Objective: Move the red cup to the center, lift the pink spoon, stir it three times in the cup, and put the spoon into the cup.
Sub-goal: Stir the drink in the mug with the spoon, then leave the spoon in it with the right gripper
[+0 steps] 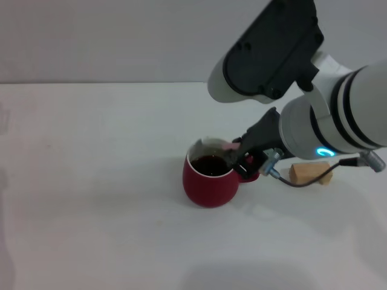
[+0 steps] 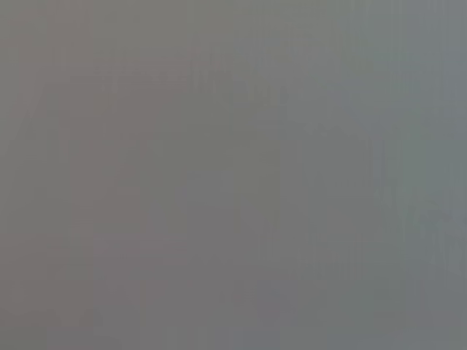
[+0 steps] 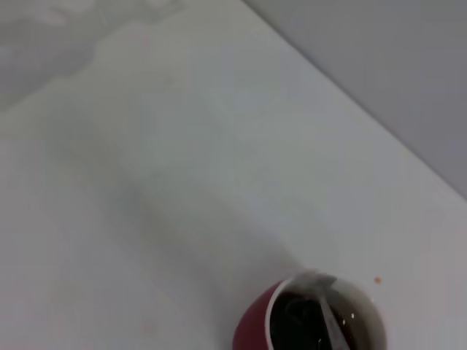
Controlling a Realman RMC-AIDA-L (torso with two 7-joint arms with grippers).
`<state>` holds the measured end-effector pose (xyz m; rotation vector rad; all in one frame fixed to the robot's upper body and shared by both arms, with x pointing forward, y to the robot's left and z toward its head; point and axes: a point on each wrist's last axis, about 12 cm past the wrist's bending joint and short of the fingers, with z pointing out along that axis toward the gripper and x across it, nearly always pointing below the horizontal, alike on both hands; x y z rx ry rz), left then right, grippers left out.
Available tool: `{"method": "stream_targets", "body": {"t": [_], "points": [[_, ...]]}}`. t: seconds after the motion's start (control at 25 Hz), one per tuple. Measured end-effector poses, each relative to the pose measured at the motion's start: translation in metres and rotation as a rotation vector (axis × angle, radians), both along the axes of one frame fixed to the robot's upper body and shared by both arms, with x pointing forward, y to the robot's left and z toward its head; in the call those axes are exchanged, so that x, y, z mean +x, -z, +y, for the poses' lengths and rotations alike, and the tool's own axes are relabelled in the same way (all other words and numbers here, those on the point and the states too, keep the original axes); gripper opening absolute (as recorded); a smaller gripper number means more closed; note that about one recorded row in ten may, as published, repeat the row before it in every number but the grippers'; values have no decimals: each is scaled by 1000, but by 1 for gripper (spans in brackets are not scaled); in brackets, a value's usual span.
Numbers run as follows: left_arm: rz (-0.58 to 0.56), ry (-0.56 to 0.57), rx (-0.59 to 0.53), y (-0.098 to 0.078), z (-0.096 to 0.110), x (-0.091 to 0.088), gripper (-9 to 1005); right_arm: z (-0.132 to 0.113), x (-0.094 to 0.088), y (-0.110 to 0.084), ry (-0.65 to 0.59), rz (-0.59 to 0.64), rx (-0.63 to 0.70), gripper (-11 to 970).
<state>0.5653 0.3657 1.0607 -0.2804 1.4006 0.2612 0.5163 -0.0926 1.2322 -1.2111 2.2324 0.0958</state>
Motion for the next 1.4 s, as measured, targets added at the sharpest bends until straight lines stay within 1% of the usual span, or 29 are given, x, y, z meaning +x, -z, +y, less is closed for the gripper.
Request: {"method": "stream_targets", "body": {"t": [0.44,0.6,0.76,0.8,0.96,1.08,1.2,1.4], "points": [[-6,5,0,-1,-2,2,844,-10,-3,11,32,44,-30,154],[-7,5,-2,-1,-3,2,844,-14,2,18,41,67,-56,154],[-7,6,-2,-1,-3,2,844,-14,7,21,39,70,-66,154],[-8,7,-4,-1,-4,2,844,-13,11,22,36,69,-70,154],[-8,7,-5,-1,-5,2,844,-8,17,24,23,73,-84,154],[-9,9,-7,-1,-6,3,844,-1,21,30,-9,116,-82,154],[-10,10,-8,-2,-6,3,844,4,23,31,-23,134,-80,154],[-11,11,-6,-2,-6,5,844,10,22,28,-59,140,-65,154]]}}
